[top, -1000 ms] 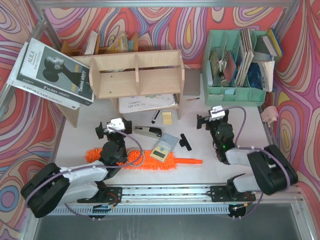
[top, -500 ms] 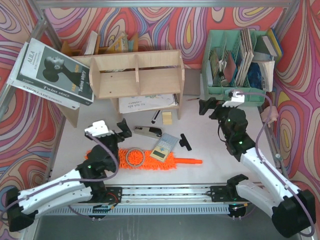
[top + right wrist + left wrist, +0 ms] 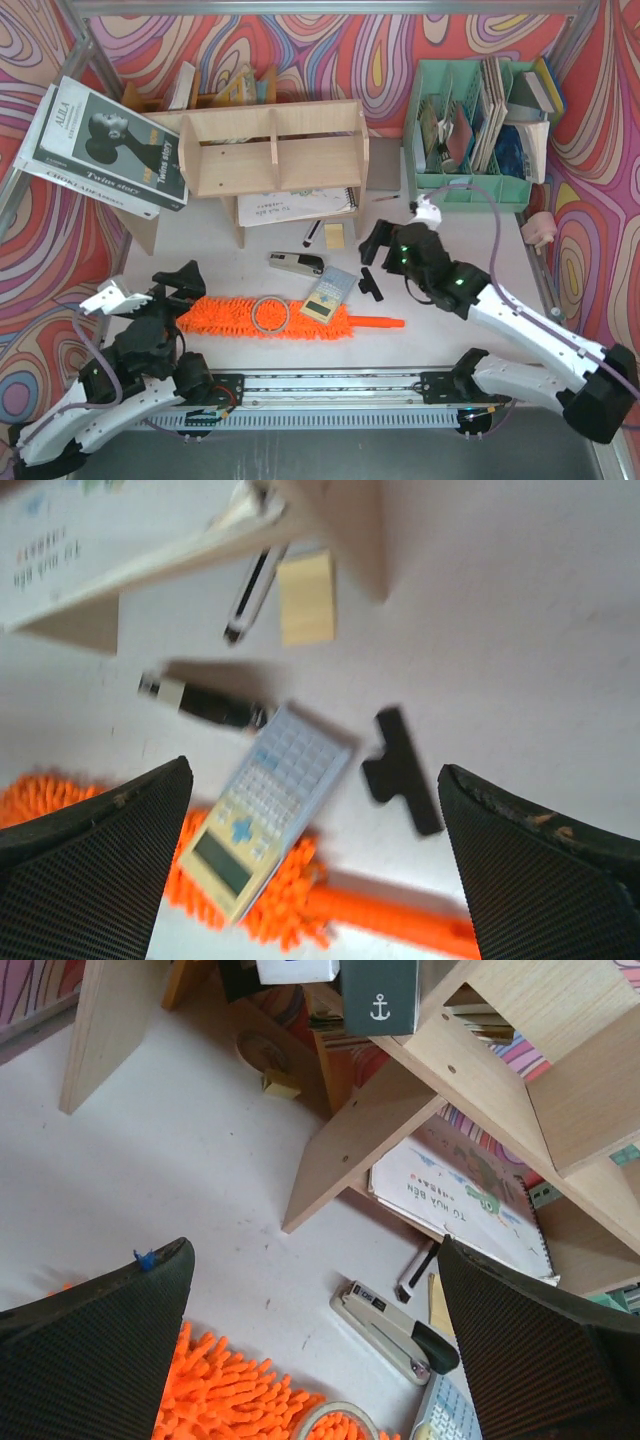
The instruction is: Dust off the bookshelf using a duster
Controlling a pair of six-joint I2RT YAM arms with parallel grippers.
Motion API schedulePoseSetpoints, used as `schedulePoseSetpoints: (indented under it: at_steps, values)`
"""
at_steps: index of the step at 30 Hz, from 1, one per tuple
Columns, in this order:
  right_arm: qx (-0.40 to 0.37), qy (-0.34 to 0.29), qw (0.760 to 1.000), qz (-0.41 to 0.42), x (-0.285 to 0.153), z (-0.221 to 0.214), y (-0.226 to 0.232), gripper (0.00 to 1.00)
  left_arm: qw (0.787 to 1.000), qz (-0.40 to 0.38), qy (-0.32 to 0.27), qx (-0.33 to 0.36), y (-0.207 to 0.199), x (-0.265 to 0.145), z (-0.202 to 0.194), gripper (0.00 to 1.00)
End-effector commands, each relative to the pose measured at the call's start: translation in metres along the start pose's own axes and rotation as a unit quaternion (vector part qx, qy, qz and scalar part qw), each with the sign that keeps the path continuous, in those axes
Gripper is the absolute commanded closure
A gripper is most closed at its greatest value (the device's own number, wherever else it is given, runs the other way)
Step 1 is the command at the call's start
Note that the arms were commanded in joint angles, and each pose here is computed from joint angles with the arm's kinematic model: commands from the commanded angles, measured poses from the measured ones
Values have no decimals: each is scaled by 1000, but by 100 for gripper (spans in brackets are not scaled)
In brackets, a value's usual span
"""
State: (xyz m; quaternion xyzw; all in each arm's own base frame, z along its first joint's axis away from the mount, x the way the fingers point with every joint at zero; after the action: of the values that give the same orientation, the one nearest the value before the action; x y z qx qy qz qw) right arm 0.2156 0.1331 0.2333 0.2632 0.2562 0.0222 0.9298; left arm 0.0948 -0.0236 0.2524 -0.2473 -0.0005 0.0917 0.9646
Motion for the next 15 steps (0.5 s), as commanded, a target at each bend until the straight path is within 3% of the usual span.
schedulePoseSetpoints:
  at_steps: [1, 8, 15]
  values:
    - [23, 25, 996, -77, -10, -26, 13, 1, 997, -14, 36, 66, 12, -4, -14, 2]
    - [-2, 95, 988, -125, -3, -75, 50, 1, 974, 10, 86, 207, -23, 7, -35, 2]
    - [5, 171, 974, -150, 16, -117, 65, 1, 961, -8, 94, 260, -27, 13, -61, 2]
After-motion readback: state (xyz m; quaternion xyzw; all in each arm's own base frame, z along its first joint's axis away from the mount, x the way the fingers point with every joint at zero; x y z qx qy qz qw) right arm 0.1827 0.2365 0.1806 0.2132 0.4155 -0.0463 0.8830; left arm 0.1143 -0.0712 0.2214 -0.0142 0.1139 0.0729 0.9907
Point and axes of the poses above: each gripper's point midway between its finger pads, its own x axis out along the fingers, its own y axis along the line the jaws close on, z = x × y, the point moved 9 cm from there along -x, back along the fingers, and after that the axes turned 6 degrees about x, right-handed, at the moved point
